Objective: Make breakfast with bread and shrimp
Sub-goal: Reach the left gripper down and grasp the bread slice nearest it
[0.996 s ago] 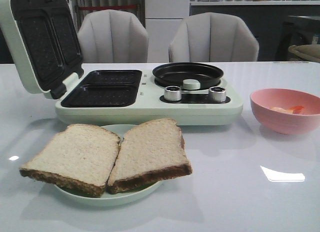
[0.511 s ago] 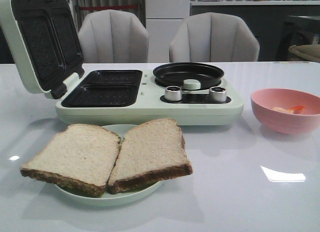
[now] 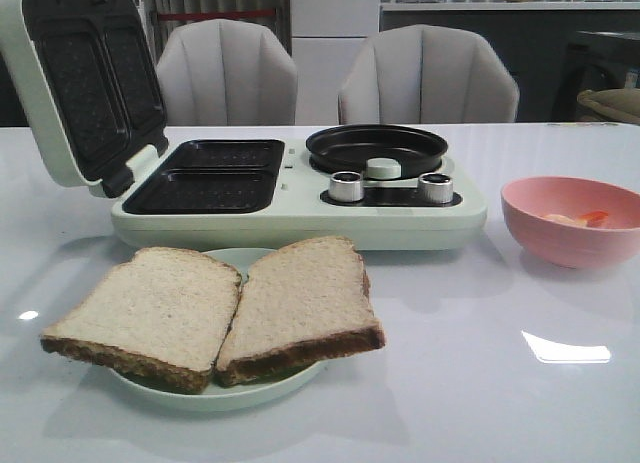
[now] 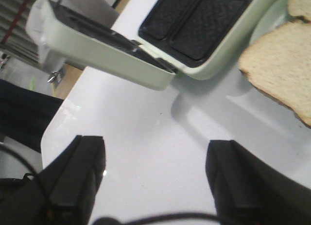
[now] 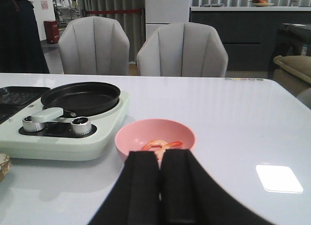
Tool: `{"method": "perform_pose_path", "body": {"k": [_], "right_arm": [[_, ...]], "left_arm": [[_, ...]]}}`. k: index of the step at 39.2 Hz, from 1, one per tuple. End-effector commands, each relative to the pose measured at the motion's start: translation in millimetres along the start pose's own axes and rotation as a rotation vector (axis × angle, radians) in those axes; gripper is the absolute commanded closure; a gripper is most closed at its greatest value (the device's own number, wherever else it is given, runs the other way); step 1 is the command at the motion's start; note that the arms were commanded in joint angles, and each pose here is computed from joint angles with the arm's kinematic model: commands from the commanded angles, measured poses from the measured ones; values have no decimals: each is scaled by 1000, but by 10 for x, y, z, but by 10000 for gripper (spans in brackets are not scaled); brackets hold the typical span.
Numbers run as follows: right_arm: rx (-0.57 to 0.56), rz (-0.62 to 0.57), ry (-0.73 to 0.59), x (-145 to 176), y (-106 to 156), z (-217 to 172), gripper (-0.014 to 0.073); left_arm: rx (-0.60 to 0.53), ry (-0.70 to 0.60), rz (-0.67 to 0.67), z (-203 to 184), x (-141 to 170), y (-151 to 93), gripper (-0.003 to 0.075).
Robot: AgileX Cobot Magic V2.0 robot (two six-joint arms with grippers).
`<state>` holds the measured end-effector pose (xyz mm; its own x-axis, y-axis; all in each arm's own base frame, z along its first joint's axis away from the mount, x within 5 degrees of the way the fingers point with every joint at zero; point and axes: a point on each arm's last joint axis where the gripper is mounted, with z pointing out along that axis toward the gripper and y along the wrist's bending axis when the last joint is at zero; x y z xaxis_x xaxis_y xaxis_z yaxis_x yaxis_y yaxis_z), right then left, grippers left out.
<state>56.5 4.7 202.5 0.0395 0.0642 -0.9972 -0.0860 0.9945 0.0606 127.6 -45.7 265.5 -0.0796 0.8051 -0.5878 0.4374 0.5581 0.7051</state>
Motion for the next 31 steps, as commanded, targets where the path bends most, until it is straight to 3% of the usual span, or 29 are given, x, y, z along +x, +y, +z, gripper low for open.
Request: {"method": "perform_pose_path", "body": {"k": [1,13,22,31], "right_arm": [[-7,-13,-126,-147,10,-29,451],[-7,-13,-126,-147,10,-29,451],[-7,-13,-126,-147,10,-29,451],[-7,-13,-126,-147,10,-29,451]], "left_arm": [[42,-11,79,94,-123,-35,228],[195,48,369,432,-214,-388,228],[305,87,515,640,-220,-669,228],[321,126,490,820,-255,-772,228]]}}
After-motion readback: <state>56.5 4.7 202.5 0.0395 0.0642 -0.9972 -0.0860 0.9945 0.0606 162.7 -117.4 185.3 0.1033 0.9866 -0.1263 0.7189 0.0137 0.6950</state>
